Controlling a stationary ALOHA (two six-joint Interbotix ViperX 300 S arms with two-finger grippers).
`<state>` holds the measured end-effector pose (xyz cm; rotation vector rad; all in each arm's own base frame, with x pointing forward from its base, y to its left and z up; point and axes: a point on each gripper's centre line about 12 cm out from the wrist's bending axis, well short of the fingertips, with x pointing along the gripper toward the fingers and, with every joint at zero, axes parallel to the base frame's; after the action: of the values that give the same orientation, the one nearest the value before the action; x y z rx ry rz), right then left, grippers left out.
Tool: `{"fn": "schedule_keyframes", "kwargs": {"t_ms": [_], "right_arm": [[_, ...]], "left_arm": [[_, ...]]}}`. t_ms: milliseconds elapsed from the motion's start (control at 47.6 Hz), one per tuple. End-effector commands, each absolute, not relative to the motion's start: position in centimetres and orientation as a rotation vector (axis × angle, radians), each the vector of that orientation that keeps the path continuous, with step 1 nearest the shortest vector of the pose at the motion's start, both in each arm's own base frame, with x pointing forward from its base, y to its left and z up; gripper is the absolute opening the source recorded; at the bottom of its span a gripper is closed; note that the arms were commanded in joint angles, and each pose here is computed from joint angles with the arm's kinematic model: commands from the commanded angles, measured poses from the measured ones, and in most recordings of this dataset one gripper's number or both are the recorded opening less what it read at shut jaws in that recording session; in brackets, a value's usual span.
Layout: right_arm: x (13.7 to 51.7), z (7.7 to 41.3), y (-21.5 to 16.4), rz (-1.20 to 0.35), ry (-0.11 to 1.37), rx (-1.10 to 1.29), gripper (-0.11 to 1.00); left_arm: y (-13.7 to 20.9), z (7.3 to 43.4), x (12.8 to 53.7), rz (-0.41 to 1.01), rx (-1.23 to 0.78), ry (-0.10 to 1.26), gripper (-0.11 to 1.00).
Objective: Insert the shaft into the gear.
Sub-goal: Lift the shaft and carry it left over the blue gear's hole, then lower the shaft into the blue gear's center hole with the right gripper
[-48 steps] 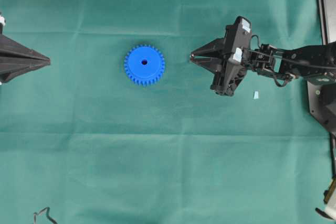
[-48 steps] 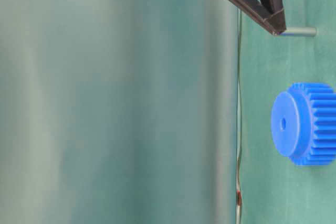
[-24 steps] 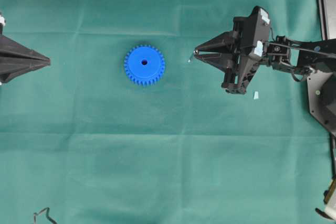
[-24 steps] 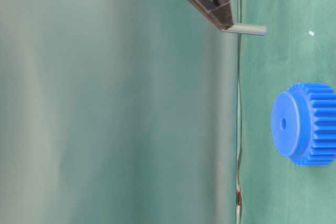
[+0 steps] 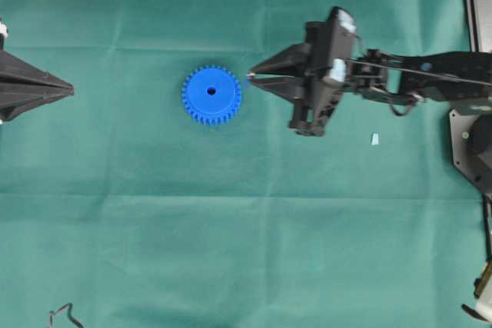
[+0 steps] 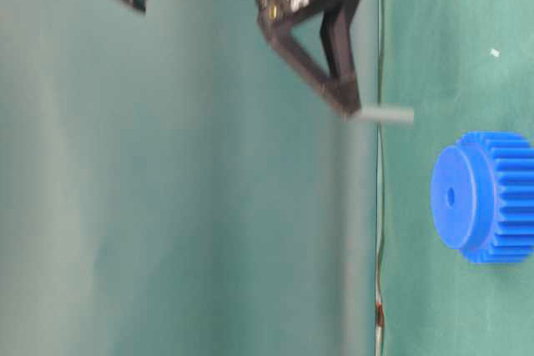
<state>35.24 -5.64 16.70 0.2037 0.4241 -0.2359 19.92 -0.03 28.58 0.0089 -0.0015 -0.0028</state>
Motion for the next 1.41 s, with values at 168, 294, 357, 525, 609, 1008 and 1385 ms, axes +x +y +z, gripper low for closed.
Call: {"fn": "schedule_keyframes", "kwargs": {"t_ms": [168, 294, 357, 525, 609, 1008, 1385], "right_arm": [[39.0, 18.5, -5.6, -0.202, 0.369, 0.168, 0.17], [39.9, 18.6, -5.7, -0.2, 0.365, 0.165, 0.17], [40.1, 18.5, -5.8, -0.2, 0.367, 0.165, 0.17], [40.5, 18.1, -5.8, -0.201, 0.37, 0.165, 0.17], [40.6, 17.5, -5.8, -0.202, 0.382, 0.167, 0.17], [41.1, 15.7, -6.1, -0.21, 0.391, 0.165, 0.17], [41.2, 14.8, -6.3, -0.219, 0.404, 0.172, 0.17]], "left_arm": [[0.0, 29.5, 20.2, 0.0, 0.01, -0.026, 0.0], [0.0, 29.5, 20.2, 0.0, 0.009, -0.028, 0.0], [0.0, 29.5, 20.2, 0.0, 0.01, -0.026, 0.0], [0.0, 29.5, 20.2, 0.0, 0.01, -0.028, 0.0], [0.0, 29.6, 20.2, 0.0, 0.01, -0.029, 0.0], [0.0, 29.6, 20.2, 0.0, 0.01, -0.031, 0.0], [0.0, 29.7, 20.2, 0.0, 0.012, -0.034, 0.0]]}}
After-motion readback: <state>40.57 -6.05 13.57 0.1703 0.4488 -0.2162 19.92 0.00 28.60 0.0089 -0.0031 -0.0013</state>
